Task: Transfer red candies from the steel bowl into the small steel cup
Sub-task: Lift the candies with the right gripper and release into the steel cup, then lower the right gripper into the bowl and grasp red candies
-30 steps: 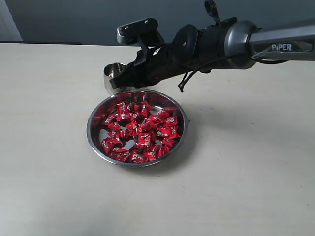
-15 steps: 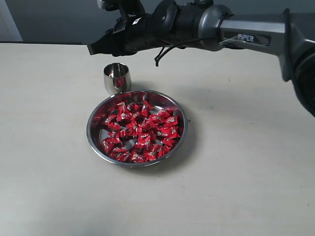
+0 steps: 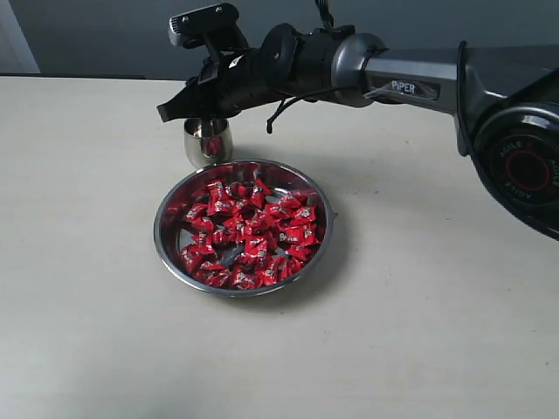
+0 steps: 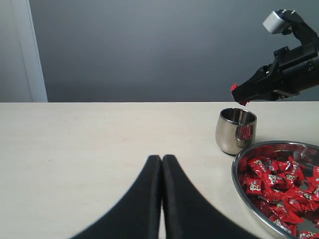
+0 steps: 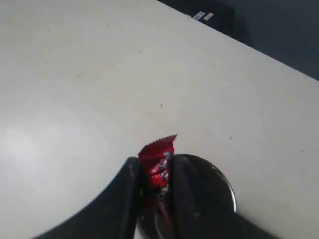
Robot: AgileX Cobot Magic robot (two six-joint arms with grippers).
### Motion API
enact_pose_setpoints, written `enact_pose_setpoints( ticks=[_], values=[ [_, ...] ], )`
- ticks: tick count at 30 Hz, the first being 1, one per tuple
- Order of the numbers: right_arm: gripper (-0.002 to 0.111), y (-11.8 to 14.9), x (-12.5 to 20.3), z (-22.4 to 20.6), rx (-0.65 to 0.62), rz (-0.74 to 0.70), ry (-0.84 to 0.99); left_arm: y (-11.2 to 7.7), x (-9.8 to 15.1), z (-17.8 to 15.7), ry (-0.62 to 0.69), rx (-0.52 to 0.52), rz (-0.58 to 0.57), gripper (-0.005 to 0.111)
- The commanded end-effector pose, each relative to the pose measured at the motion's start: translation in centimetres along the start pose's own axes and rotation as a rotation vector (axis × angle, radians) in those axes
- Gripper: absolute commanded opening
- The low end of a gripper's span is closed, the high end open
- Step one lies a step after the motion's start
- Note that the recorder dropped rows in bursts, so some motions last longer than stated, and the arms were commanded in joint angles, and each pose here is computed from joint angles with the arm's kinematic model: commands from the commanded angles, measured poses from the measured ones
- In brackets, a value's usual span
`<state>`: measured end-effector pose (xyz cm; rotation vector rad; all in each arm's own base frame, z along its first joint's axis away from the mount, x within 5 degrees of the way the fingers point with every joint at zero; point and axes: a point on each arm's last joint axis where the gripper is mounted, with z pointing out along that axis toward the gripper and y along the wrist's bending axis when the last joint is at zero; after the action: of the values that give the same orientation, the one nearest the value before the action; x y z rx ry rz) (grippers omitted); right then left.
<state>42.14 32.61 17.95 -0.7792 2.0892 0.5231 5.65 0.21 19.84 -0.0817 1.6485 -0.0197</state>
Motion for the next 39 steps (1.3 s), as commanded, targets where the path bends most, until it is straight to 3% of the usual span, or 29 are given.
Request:
enact_pose_setpoints(
  ticks=[1, 4, 10, 15, 18, 25, 33, 39],
  values=[
    [0.022, -0.2, -0.2, -0.1, 0.01, -0.034, -0.003, 0.0, -0.1, 0.0, -0.01, 0.0, -0.01, 0.0],
    [0.035, -0.3, -0.4, -0.1, 0.021, -0.034, -0.02, 0.0, 0.0, 0.0, -0.008, -0.001, -0.004, 0.0],
    [0.036, -0.1, -0.5, -0.4, 0.007, -0.036, -0.007, 0.0, 0.0, 0.0, -0.007, -0.001, -0.004, 0.0],
    [0.036, 1.7, 0.4, -3.7, -0.176, -0.148, 0.326, 0.0, 0.0, 0.0, -0.007, -0.001, -0.004, 0.0],
    [0.036, 1.7, 1.6, -4.2, -0.197, -0.181, 0.47, 0.0, 0.0, 0.0, -0.007, -0.001, -0.004, 0.0],
    [0.036, 0.3, 3.6, -2.9, -0.075, -0.182, 0.57, 0.0, 0.0, 0.0, -0.007, -0.001, -0.004, 0.0],
    [0.036, -1.3, 5.7, -0.8, 0.126, 0.028, 0.595, 0.0, 0.0, 0.0, -0.009, -0.001, -0.004, 0.0],
    [0.036, -1.4, 5.9, -0.3, 0.149, 0.099, 0.559, 0.0, 0.0, 0.0, -0.009, -0.001, -0.004, 0.0]
  ],
)
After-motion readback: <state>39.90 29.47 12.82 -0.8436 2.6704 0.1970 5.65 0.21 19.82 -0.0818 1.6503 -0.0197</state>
